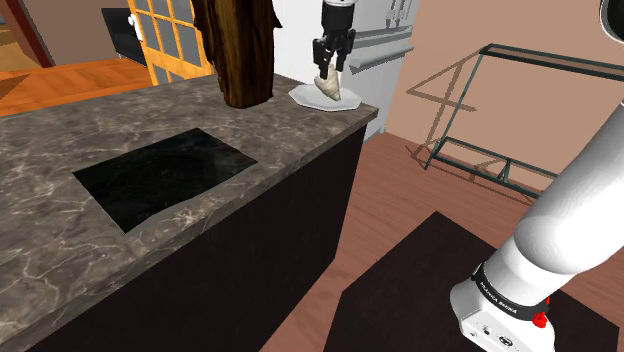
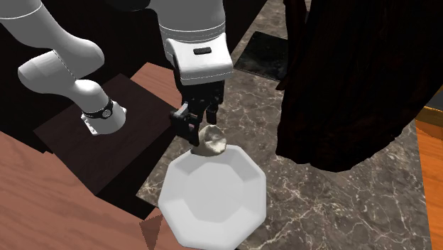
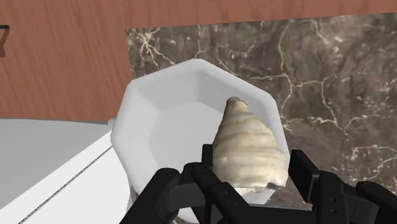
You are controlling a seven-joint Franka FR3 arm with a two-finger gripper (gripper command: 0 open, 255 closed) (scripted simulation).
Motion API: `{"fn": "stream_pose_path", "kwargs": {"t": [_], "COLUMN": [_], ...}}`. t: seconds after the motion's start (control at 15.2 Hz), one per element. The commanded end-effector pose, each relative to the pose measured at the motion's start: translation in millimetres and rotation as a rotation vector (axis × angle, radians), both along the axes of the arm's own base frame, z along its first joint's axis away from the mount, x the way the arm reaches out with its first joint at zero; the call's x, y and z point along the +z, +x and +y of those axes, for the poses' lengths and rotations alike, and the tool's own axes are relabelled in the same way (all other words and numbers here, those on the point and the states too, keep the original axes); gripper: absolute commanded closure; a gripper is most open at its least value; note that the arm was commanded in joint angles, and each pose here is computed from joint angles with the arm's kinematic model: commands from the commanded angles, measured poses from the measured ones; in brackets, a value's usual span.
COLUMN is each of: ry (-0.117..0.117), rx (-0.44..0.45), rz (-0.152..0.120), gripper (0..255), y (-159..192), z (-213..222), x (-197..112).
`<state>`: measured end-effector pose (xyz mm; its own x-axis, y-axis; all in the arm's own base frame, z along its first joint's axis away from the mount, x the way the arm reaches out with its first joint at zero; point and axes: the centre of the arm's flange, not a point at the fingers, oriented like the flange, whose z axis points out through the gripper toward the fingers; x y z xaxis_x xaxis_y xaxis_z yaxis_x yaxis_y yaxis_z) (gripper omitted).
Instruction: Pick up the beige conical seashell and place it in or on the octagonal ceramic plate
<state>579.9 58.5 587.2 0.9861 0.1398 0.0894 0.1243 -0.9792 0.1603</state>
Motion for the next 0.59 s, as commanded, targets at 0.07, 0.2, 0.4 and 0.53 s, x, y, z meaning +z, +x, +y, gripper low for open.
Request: {"fn": "stream_pose_path", "kwargs": {"t": [0.07, 0.2, 0.4, 0.53], "ry": [0.0, 0.0, 0.0, 0.0], "rx": [0.001, 0.001, 0.001, 0.001], "rz": [0.0, 0.0, 0.0, 0.0], "gripper": [255, 255, 255, 255], "y": [22, 36, 41, 41], "z": [-33, -55, -63, -63], "x": [4, 4, -6, -17]}}
